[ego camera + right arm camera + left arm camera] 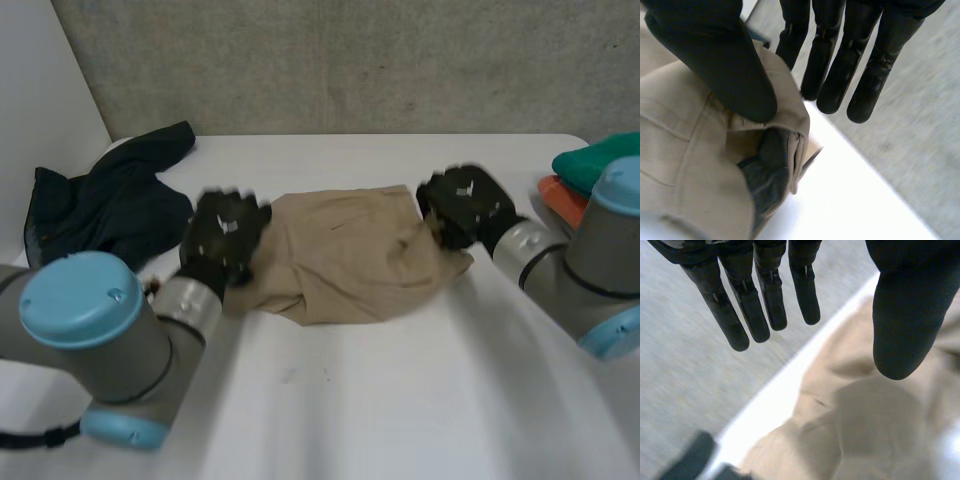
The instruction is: Fold the laundry.
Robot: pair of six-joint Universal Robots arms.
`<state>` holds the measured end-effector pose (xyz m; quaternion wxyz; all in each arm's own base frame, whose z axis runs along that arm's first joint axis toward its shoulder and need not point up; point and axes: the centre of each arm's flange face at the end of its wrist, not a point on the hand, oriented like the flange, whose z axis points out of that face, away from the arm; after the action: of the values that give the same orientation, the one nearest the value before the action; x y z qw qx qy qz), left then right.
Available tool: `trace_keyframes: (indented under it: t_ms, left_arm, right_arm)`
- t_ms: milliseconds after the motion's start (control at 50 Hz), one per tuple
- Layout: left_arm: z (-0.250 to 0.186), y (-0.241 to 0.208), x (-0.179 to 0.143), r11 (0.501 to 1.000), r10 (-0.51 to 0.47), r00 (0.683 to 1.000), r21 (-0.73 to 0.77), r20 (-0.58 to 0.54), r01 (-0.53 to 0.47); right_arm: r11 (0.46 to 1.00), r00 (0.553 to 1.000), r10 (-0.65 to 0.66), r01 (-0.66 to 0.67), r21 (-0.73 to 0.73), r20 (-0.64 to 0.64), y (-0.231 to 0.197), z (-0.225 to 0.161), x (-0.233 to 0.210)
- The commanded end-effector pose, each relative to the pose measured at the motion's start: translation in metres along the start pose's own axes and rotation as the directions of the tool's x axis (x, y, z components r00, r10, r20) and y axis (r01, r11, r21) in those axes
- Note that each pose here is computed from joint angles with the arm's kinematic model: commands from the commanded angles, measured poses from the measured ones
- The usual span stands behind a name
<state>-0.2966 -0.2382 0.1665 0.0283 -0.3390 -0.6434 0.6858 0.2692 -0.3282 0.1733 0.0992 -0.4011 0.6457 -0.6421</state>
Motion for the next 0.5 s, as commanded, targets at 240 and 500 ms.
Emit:
trace_keyframes:
  t_ms: [240,500]
  left_arm:
    - [-0.050,-0.070,-0.035,1.000,-0.013,1.000,-0.001,-0.006,0.013]
    - [0.014,-0.075,-0.025,0.994,0.000,0.993,0.107,-0.119,0.012]
  right_arm:
    - [0.994,0.997,-0.070,0.065,-0.089,-0.045,-0.020,-0.049,0.006]
    - [0.984,0.992,0.056,-0.075,-0.164,-0.115,-0.037,-0.089,0.029]
